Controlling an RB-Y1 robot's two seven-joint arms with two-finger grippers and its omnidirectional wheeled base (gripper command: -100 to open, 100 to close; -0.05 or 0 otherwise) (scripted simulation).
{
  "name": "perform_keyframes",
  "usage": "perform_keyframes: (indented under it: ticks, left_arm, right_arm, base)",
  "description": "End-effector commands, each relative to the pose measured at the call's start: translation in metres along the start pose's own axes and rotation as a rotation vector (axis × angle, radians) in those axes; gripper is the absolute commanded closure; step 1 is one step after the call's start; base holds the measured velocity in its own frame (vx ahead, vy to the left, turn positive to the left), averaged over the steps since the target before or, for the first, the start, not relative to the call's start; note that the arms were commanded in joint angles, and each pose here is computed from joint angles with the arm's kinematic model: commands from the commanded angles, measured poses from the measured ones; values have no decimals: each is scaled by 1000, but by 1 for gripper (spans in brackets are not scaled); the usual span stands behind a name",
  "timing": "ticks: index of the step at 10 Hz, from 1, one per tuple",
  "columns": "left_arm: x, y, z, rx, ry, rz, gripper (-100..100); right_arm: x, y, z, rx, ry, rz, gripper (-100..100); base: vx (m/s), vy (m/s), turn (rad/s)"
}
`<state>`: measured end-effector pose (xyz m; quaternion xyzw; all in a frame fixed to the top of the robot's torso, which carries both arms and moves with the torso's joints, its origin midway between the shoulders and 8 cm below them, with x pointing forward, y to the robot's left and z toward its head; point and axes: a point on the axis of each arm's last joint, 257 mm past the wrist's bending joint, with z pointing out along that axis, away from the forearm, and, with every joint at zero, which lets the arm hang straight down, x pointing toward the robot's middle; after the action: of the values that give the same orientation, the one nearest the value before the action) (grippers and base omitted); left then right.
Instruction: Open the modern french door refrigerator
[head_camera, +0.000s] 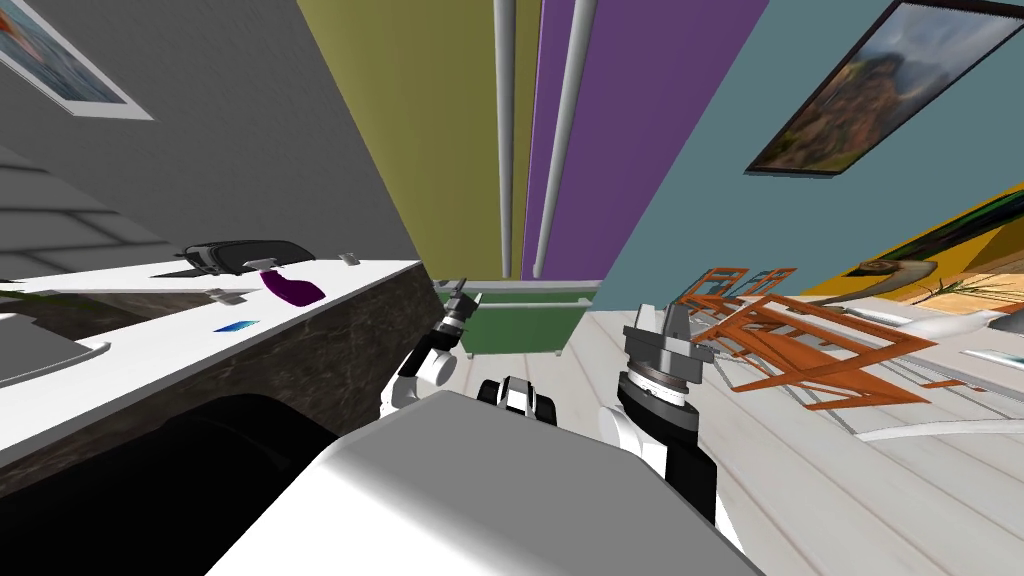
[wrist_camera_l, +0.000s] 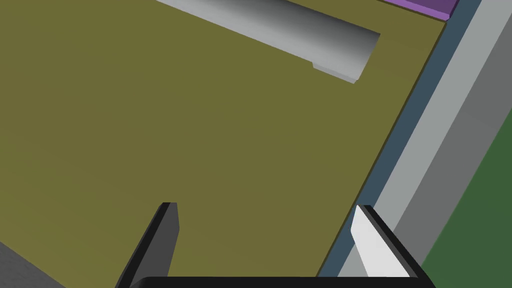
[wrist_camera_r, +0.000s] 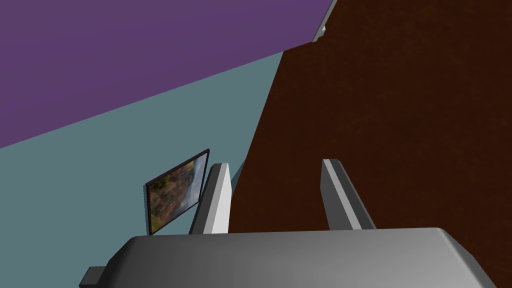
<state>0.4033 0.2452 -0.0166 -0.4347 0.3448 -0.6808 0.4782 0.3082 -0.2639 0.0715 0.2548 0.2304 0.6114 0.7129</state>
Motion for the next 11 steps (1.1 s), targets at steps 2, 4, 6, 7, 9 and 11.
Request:
perform_keyframes:
  ticks: [2, 4, 6, 7, 9, 11]
  left_arm:
    - [-2, 15, 1, -71, -14, -50, -100]
    - [-2, 26, 1, -122, -23, -100, -100]
    - [-3, 37, 0, -165, -33, -125, -100]
    - [-2, 42, -1, -186, -38, -150, -100]
    - [-3, 52, -3, -229, -48, -176, -100]
    - [-2, 61, -4, -263, -56, -201, -100]
  right_arm:
    - [0, 0, 0, 0, 0, 0, 0]
    - [0, 0, 0, 0, 0, 0, 0]
    - [0, 0, 0, 0, 0, 0, 0]
    - [0, 0, 0, 0, 0, 0, 0]
    - [0, 0, 0, 0, 0, 0, 0]
    - [0, 0, 0, 0, 0, 0, 0]
  base:
    - [77, -34, 57]
    - [81, -38, 58]
    - [80, -30, 43]
    - [96, -35, 81]
    - [65, -38, 40]
    - [76, -45, 60]
